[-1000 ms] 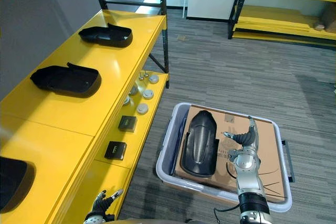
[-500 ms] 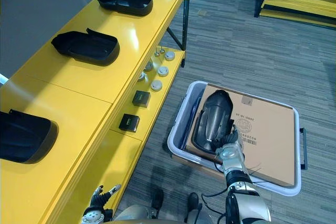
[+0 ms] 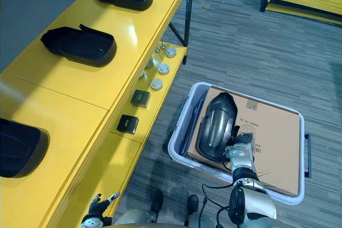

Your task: Walk over and take plastic housings, then place them on the shelf

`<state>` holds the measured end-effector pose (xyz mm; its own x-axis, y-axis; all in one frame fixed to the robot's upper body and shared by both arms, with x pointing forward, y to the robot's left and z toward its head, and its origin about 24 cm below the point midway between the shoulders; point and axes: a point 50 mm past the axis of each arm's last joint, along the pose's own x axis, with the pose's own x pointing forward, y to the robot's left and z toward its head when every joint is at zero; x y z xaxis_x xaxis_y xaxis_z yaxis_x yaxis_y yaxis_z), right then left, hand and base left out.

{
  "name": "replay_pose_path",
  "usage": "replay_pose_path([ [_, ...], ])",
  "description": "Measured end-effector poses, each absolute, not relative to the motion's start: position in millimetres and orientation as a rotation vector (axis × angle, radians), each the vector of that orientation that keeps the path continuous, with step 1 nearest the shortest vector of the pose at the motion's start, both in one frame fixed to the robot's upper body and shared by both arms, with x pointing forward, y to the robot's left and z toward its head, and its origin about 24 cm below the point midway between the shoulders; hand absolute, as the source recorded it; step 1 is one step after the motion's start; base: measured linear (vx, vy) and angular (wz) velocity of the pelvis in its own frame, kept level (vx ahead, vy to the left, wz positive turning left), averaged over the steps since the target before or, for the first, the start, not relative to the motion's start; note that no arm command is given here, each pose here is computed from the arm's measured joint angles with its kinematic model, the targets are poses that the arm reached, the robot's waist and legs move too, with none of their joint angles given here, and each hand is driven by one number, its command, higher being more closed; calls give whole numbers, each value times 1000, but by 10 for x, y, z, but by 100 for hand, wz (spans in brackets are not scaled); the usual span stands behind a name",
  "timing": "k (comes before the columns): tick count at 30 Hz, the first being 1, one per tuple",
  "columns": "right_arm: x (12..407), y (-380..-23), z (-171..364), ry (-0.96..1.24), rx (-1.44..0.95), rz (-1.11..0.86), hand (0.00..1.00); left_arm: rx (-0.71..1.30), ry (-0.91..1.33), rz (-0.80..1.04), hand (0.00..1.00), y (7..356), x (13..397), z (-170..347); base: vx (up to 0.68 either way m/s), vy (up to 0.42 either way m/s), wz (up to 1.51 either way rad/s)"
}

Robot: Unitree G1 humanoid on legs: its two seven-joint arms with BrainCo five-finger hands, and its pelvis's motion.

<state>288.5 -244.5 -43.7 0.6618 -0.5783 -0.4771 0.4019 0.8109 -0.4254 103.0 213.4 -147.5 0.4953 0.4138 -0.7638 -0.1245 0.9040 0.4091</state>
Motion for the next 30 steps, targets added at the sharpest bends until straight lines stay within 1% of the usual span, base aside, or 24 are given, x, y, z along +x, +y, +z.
replay_pose_path([
  [3, 2886, -2443, -342, 563, -315, -588, 100, 322, 999, 337, 0, 2136, 1039, -1469, -67, 16, -1],
  [7, 2746, -2511, -134, 407, -349, -664, 100, 321, 969, 346, 0, 2127, 1082, -1433, -69, 11, -2],
  [12, 2597, -2589, 56, 291, -388, -776, 100, 305, 882, 347, 0, 2051, 1250, -1334, -80, 4, -9],
  [18, 2452, -2602, 301, 143, -412, -858, 100, 292, 632, 275, 0, 1820, 1611, -973, -28, -7, -3],
  [21, 2437, -2530, 457, 58, -423, -862, 100, 268, 474, 254, 0, 1677, 1789, -693, 0, 0, 0],
  [23, 2428, -2421, 618, -37, -441, -843, 100, 234, 323, 232, 0, 1555, 1936, -405, 0, 0, 0],
  [25, 2436, -2336, 711, -98, -455, -817, 100, 214, 231, 221, 0, 1487, 2011, -224, 0, 0, 0],
  [26, 2434, -2226, 799, -156, -468, -793, 100, 193, 142, 220, 0, 1436, 2064, -47, 0, 0, 0],
  [30, 2426, -1982, 973, -272, -454, -734, 100, 138, -64, 203, 0, 1305, 2163, 381, 0, 0, 0],
])
